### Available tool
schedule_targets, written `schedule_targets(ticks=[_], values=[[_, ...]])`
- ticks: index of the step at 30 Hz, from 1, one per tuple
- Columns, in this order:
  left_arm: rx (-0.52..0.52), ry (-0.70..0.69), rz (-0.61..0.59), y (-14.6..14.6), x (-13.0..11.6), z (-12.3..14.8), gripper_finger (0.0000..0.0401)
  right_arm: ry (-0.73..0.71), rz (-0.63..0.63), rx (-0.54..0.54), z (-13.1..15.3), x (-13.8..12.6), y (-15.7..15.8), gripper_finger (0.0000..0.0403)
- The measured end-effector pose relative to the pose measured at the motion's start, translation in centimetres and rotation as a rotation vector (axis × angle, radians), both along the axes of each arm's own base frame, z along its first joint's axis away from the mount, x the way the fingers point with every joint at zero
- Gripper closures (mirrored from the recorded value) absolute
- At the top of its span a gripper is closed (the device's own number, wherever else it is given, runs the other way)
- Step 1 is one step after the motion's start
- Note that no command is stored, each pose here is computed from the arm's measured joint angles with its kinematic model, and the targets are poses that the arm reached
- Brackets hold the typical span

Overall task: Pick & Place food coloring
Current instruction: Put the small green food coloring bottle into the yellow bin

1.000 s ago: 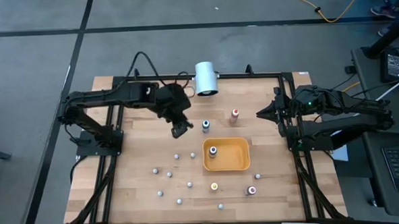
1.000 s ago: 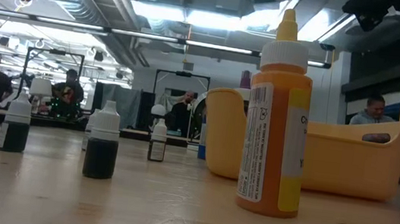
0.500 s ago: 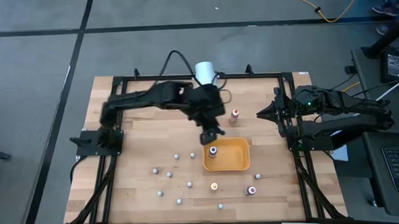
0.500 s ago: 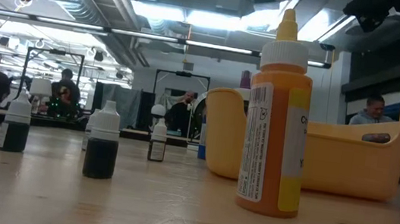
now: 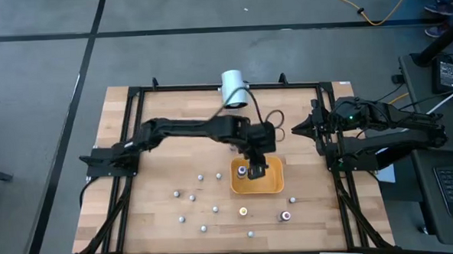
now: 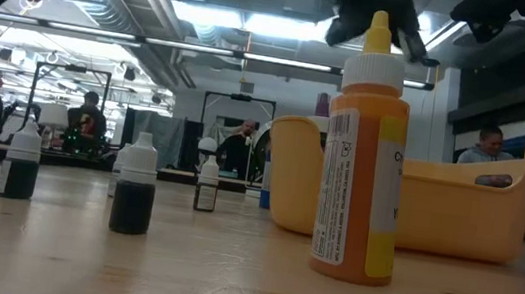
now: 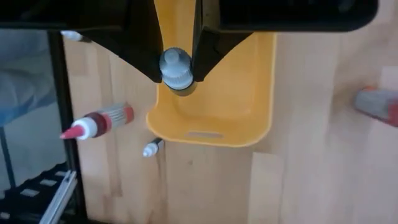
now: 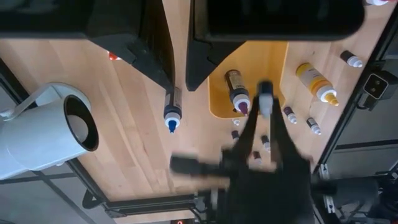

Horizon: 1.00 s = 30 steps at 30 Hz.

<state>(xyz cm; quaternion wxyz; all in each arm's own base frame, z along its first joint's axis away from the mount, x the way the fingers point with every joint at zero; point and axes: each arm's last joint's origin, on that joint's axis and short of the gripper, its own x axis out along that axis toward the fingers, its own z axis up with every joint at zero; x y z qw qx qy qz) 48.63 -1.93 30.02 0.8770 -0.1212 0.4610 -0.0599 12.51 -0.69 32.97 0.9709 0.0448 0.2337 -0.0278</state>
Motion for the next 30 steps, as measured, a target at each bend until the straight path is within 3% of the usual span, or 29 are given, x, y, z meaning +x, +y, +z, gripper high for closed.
schedule_targets(ticks=[16,30], values=[[0.112,0.097,-0.005,-0.2,3.4,-8.6,0.0343,0.002,0.009,-0.002,0.0,0.0,0.0,0.0359],[0.174,0.102,-0.054,-0.4,4.2,-10.8,0.0343,0.003,0.009,-0.002,0.0,0.0,0.0,0.0359]])
